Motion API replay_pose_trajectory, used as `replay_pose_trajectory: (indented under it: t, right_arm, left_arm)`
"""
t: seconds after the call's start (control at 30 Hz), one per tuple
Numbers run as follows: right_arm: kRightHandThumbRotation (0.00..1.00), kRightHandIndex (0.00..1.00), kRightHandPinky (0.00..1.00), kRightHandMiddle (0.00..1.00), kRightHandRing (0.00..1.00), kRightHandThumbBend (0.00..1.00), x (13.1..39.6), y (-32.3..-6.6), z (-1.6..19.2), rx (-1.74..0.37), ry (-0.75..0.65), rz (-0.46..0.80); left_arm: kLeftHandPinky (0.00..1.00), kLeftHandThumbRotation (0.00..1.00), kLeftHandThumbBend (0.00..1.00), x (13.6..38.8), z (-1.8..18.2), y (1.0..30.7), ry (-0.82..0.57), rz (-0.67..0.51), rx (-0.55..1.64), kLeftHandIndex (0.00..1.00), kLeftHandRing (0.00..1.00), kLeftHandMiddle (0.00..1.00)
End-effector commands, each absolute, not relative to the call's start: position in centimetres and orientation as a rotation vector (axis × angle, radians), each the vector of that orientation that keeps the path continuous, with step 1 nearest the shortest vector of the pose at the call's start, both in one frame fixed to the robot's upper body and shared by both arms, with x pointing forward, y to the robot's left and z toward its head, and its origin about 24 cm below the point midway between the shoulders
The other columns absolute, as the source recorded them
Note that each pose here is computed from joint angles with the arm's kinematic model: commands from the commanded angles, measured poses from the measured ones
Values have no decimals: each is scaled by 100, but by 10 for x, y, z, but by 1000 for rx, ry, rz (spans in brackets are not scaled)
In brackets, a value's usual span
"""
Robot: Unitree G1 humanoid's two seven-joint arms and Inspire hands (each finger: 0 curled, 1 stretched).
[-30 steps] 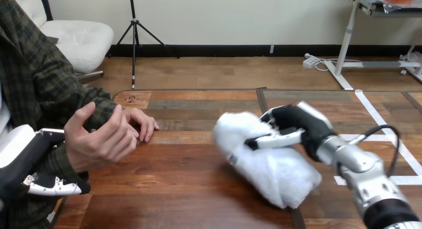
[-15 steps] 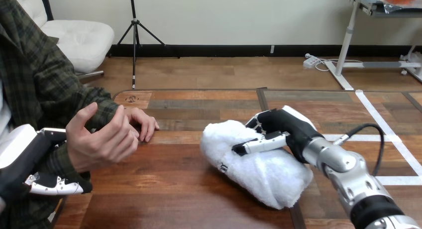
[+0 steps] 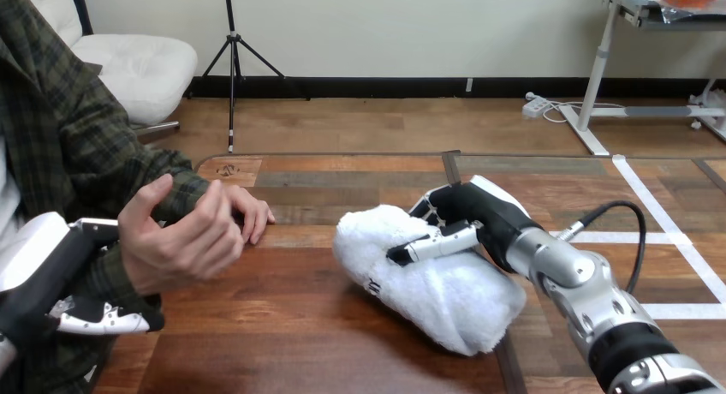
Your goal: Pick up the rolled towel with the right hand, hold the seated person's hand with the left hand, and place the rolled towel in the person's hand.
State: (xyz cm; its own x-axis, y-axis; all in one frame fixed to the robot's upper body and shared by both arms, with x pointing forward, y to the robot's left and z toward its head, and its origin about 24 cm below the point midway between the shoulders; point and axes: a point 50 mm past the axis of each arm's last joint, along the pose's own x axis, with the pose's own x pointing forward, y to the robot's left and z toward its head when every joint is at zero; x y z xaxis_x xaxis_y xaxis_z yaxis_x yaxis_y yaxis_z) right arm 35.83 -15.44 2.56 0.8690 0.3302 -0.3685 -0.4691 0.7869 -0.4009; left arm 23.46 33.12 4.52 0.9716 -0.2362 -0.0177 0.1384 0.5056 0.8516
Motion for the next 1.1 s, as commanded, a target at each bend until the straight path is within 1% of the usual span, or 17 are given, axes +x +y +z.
replay_pose_trajectory:
  t: [0.0,0.3,0.7,1.07]
  right_arm:
    - [0,42,27,38,31,84,391,-126,91,-532,51,440]
    - [0,40,26,37,30,85,392,-119,90,-536,51,457]
    - [0,38,25,37,30,85,392,-110,90,-542,45,478]
    - [0,39,25,37,30,86,394,-104,92,-551,50,490]
  left_arm:
    - [34,12,84,245,44,295,-235,-281,940,49,40,47]
    - [34,13,84,244,45,286,-271,-286,925,49,40,47]
    - [34,14,85,246,46,274,-276,-296,898,49,40,47]
    - [34,14,84,247,47,261,-311,-299,890,49,40,48]
